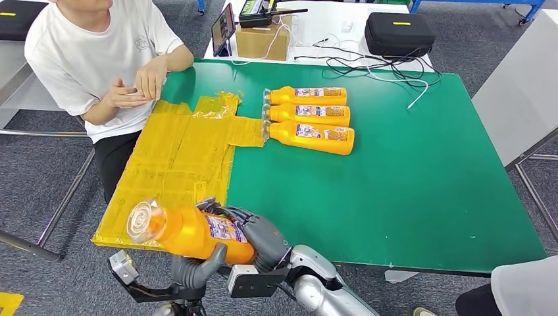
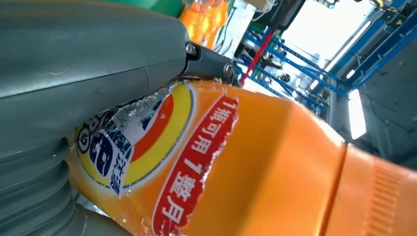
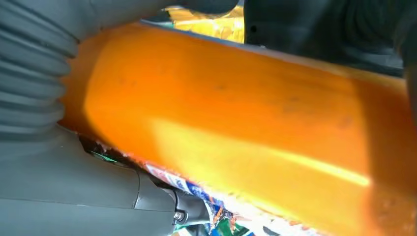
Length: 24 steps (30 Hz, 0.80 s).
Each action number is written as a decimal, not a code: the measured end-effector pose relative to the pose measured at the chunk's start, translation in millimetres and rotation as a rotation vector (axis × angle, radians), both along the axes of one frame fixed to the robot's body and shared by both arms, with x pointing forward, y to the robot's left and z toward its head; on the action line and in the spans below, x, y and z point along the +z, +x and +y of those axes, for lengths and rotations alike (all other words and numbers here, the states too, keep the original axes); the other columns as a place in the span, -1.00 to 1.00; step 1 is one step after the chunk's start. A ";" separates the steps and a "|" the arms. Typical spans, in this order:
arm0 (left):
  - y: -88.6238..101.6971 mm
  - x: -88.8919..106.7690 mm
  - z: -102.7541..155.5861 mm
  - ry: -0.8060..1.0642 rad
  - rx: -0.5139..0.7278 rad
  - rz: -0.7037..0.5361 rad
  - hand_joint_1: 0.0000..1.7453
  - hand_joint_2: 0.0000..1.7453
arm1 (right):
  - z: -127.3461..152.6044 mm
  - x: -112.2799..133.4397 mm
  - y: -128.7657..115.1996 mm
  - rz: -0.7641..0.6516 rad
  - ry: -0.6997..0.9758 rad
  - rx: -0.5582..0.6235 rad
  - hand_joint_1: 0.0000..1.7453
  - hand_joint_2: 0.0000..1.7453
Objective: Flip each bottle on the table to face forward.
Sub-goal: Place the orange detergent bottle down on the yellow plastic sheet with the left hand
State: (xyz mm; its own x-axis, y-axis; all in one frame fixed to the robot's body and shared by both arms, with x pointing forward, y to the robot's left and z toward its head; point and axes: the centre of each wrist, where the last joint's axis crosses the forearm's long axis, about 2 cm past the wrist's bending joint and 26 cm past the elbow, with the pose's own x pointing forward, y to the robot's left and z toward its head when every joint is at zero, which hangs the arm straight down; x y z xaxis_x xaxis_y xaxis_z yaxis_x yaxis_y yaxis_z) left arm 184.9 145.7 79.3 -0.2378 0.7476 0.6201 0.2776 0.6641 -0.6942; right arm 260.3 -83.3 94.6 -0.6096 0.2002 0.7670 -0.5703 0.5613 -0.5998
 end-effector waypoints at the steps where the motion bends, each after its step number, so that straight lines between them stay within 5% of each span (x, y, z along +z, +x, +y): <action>1: -0.8 -0.5 0.3 -0.007 -0.006 0.000 1.00 1.00 | -1.2 -1.3 -0.5 0.005 0.005 0.004 -1.00 -1.00; 13: -6.7 -1.8 -1.3 0.065 0.033 0.087 1.00 1.00 | -17.3 -23.4 -32.2 0.022 0.165 -0.188 -1.00 -1.00; 19: 4.0 -2.9 9.8 0.395 0.415 0.291 1.00 1.00 | -35.3 -19.8 -54.3 -0.030 0.384 -0.461 -1.00 -1.00; 24: 21.1 -3.9 24.9 0.764 0.754 0.145 1.00 1.00 | -47.5 -12.5 -62.9 -0.038 0.516 -0.658 -1.00 -1.00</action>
State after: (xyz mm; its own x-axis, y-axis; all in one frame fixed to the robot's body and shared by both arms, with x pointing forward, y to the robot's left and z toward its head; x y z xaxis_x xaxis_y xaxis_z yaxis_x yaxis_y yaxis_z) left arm 206.0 170.5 75.4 -0.3618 -0.1565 0.9190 -0.4351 0.9002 -0.0180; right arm 197.4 -130.8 82.1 -0.5186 0.1535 0.8411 -0.0150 0.9820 -0.1884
